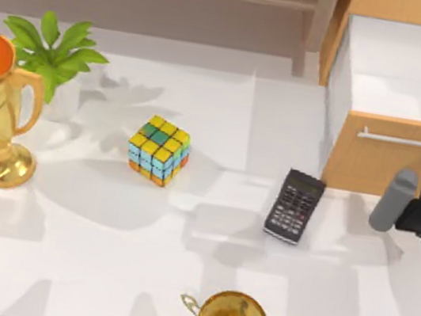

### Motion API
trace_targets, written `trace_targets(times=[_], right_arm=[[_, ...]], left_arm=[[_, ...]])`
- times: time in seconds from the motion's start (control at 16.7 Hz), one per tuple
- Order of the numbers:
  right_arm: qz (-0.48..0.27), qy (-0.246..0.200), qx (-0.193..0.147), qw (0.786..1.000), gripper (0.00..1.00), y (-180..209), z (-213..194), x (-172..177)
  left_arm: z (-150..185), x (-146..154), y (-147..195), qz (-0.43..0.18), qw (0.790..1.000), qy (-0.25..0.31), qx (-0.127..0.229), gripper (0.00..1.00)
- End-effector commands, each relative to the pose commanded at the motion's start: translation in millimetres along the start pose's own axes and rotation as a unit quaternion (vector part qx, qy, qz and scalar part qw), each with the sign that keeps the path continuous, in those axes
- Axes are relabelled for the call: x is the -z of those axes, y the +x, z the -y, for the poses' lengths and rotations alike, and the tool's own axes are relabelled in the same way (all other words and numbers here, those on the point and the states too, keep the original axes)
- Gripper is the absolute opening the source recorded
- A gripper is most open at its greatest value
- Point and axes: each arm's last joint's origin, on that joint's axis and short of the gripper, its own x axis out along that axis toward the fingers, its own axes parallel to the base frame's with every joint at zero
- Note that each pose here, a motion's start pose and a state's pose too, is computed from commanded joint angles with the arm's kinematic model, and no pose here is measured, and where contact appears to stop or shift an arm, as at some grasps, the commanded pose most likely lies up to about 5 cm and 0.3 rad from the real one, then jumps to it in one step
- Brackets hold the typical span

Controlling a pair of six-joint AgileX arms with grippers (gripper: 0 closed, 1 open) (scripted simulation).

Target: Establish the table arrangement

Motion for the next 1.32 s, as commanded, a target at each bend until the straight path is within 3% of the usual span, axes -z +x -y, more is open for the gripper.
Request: trace_targets(times=[0.12,0.9,1.32], right_arm=[[0.0,0.0,0.0,1.0,1.0,0.0,0.0,0.0],[0.0,0.0,0.0,1.0,0.02,0.0,0.0,0.0],[0.0,0.0,0.0,1.0,0.0,0.0,0.0,0.0]], left_arm=[[0.0,0.0,0.0,0.0,1.0,0.0,0.0,1.0],[0.0,0.0,0.0,0.0,1.0,0.0,0.0,1.0],[0.0,0.0,0.0,0.0,1.0,0.0,0.0,1.0]])
